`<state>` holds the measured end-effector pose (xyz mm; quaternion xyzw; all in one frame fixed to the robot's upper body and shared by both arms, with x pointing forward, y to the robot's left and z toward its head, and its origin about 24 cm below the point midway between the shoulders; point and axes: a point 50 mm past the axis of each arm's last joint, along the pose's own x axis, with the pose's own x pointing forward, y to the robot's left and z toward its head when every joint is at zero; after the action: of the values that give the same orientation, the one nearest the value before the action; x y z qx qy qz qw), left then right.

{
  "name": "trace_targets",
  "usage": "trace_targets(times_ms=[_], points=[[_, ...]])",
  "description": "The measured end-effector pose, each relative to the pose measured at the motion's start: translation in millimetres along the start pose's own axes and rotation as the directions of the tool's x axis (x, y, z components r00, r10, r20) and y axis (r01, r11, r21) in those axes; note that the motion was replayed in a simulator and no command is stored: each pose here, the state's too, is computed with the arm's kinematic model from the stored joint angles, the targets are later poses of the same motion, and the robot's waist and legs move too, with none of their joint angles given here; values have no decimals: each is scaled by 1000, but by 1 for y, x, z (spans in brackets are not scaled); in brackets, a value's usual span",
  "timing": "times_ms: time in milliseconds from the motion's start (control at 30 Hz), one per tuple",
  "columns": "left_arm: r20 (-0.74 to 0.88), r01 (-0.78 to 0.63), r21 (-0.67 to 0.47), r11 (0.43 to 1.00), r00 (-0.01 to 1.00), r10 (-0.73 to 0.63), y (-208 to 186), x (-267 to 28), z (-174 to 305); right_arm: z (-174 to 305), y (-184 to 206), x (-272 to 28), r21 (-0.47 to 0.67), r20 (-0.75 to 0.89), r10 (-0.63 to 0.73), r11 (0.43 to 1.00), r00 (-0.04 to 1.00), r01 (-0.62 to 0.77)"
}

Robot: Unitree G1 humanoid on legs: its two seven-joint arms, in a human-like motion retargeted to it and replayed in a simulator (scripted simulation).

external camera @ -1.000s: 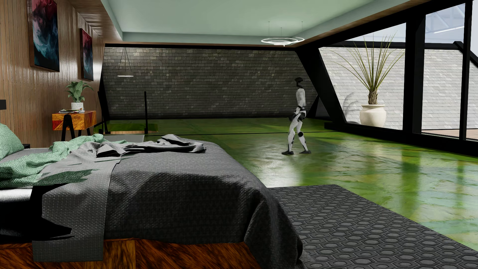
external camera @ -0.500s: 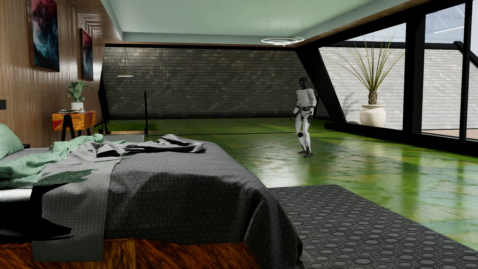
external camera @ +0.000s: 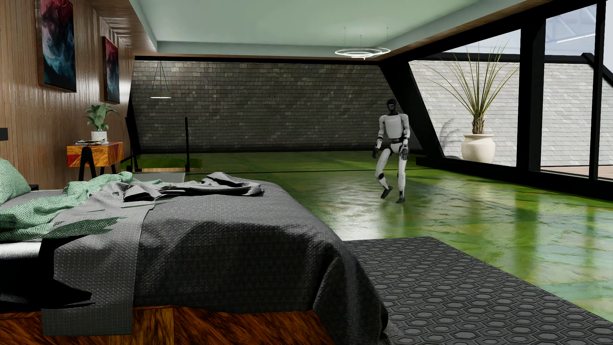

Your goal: Go to the bed

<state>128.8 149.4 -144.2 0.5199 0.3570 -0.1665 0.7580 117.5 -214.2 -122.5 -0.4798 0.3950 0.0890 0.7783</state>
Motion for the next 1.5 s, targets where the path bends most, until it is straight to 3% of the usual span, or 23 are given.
trace_targets(times_ms=[67, 233, 333, 400, 467, 533, 567, 633, 700, 733, 767, 800, 867, 967, 1200, 1367, 1433, 1500], points=[[97, -82, 24, 996, 992, 80, 22, 10, 18, -9, 7, -10, 54, -29, -7, 999, 1000, 8], [281, -349, -214, 913, 873, 399, 91, 10, 69, -17, 36, -32, 105, -53, 78, 992, 996, -72], [358, -372, -311, 875, 806, 471, 113, 2, 92, -20, 53, -41, 125, -72, 153, 982, 986, -143], [406, -318, -278, 906, 816, 411, 109, 3, 104, -26, 60, -44, 99, -98, 205, 976, 974, -195], [433, -233, -126, 964, 862, 265, 90, 10, 105, -34, 65, -46, 133, -166, 218, 971, 962, -198], [318, -99, 47, 994, 945, 79, 58, 20, 79, -39, 67, -43, 185, -242, 204, 969, 949, -161], [201, -13, 80, 997, 980, -3, 39, 22, 57, -40, 65, -40, 206, -272, 192, 969, 943, -138], [18, 161, 117, 980, 986, -164, 7, 16, 23, -28, 54, -27, 269, -285, 143, 961, 948, -64], [30, 287, 313, 905, 950, -312, -6, 9, 7, -7, 40, -14, 316, -219, 77, 949, 973, -4], [67, 287, 402, 870, 938, -340, -6, 6, 0, 1, 39, -12, 315, -169, 49, 949, 984, 7], [99, 265, 416, 870, 938, -333, -3, 2, -7, 12, 34, -8, 302, -114, 18, 953, 993, 17], [110, 241, 356, 903, 949, -297, -1, -2, -15, 22, 29, -3, 284, -66, -10, 958, 998, 28], [55, 184, 131, 974, 980, -193, 3, -12, -37, 37, 18, 7, 241, -1, -40, 970, 999, 39], [-94, 82, -80, 993, 992, -89, -6, -26, -54, 56, 2, 19, 174, 53, -59, 984, 997, 49], [-135, 219, -79, 973, 964, -228, -35, -35, -55, 86, -25, 28, 27, 231, -86, 996, 969, 82], [-218, 281, -132, 950, 927, -305, -56, -40, -56, 65, -1, 24, -21, 137, 13, 1000, 990, -10], [-225, 292, -136, 947, 921, -316, -54, -33, -50, 54, 17, 19, -120, 113, 126, 986, 986, -112], [-186, 258, -129, 958, 942, -279, -44, -22, -35, 50, 24, 14, -326, 174, 259, 925, 950, -193]])
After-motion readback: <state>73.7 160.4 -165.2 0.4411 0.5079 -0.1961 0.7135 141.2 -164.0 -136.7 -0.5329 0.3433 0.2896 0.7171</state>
